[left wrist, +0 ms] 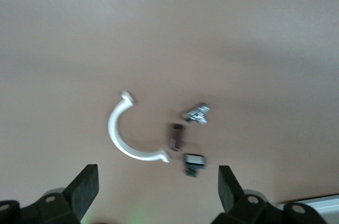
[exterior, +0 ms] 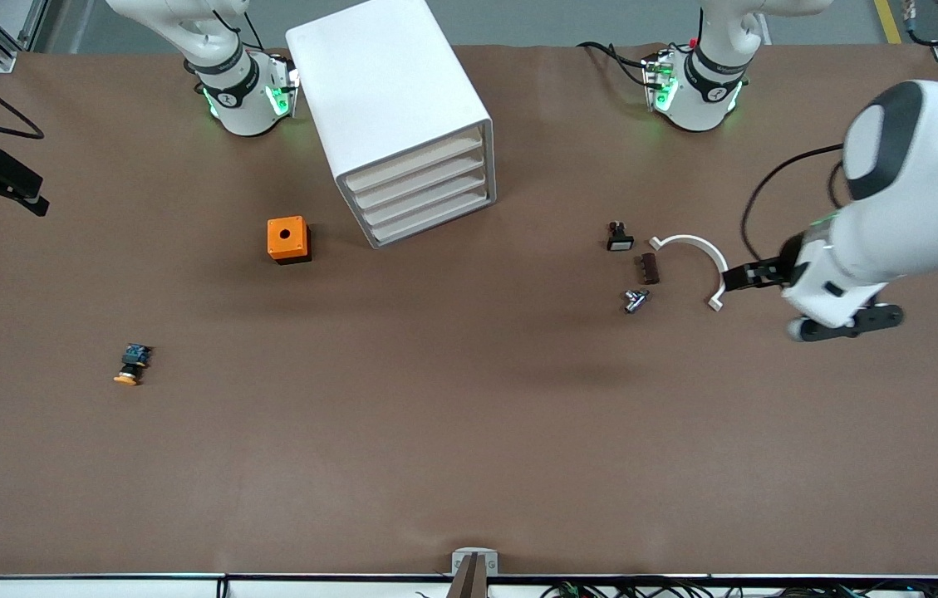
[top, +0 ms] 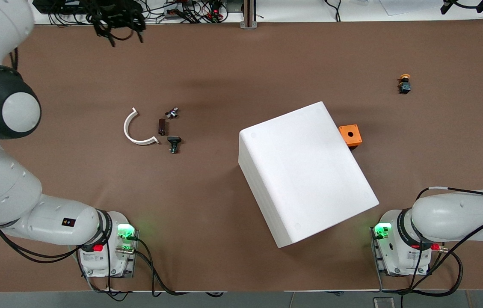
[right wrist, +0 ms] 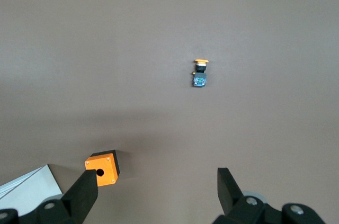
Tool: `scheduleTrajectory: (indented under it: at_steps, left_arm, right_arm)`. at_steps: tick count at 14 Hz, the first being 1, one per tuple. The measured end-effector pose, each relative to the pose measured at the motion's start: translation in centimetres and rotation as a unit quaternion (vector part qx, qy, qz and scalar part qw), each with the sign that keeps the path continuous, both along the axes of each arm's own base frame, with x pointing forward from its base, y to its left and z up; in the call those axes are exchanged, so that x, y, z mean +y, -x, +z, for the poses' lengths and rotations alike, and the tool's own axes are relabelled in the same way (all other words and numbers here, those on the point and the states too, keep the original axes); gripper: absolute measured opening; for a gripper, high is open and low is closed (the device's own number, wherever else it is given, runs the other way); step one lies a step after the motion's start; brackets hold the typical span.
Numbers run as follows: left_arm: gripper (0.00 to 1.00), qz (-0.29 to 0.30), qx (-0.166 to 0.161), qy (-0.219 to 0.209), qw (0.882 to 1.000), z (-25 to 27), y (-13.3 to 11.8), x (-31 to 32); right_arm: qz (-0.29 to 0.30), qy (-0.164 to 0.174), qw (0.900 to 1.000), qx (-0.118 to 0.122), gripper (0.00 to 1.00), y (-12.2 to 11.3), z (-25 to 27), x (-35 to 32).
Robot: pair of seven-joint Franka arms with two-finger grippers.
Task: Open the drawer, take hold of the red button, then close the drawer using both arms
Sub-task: 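Reach the left gripper to the front of a cabinet drawer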
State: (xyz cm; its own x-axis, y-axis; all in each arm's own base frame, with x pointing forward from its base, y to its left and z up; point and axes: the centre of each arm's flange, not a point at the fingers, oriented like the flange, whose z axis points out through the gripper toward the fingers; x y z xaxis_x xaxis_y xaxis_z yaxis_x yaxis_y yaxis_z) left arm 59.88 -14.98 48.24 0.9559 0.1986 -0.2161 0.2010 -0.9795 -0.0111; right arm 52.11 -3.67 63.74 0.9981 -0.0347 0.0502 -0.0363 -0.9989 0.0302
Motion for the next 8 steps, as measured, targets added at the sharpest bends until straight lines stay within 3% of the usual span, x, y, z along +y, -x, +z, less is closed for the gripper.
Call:
scheduleTrajectory:
  at_steps: [4,6,8]
  left_arm:
    - [1.0,0.113,0.053,0.016,0.992,-3.1,1.4,-8.5]
    - [1.0,0.207,0.091,0.028,0.974,-4.3,1.0,-11.5]
    - [1.0,0.303,0.143,0.037,0.941,-6.3,0.3,-14.2]
  right_arm:
    - [0.0,-0.001,1.0,-0.002,1.0,0.0,0.0,0.0]
    - [0.0,-0.006,1.0,-0.003,1.0,-0.1,0.0,0.1]
    - [0.0,-0.007,1.0,-0.005,1.0,-0.1,0.1,0.1]
